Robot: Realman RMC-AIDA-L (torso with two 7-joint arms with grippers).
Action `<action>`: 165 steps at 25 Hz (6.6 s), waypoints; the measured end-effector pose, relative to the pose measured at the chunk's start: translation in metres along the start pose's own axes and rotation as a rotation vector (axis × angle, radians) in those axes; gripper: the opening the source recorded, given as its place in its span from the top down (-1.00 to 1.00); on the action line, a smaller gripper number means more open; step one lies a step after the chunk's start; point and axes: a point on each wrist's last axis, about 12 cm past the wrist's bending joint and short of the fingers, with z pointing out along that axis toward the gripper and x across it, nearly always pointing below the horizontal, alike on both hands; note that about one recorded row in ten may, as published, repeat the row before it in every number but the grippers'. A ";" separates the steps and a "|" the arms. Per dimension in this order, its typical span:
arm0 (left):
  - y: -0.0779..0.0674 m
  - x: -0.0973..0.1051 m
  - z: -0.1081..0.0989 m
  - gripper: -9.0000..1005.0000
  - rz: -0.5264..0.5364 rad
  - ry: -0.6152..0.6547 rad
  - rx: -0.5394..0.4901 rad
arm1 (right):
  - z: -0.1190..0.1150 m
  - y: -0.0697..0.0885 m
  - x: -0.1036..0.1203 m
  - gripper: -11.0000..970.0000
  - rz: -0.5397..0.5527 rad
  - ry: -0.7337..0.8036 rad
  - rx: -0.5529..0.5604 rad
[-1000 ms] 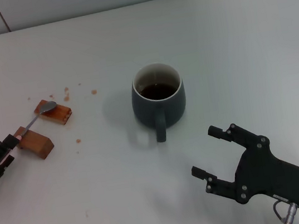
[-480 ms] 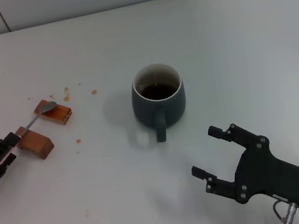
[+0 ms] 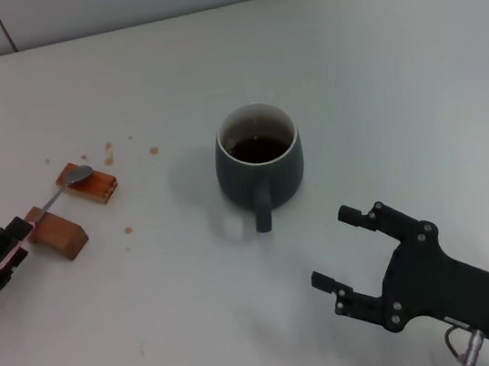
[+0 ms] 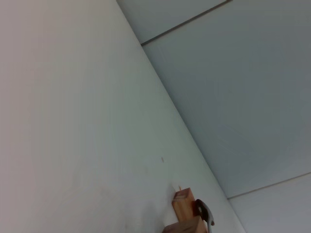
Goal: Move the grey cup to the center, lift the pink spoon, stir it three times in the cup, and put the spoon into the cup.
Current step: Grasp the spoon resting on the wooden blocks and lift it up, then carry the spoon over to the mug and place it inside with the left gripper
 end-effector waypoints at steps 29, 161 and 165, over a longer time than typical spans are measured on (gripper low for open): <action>0.001 0.000 0.000 -0.02 -0.034 -0.002 -0.007 | 0.000 0.000 0.000 -0.63 -0.001 0.000 -0.004; -0.262 -0.105 0.104 0.71 1.311 0.765 0.303 | -0.020 -0.010 -0.004 -0.63 0.016 -0.035 0.103; -0.275 -0.096 0.110 0.71 1.368 0.800 0.314 | -0.020 -0.010 -0.004 -0.63 0.017 -0.035 0.104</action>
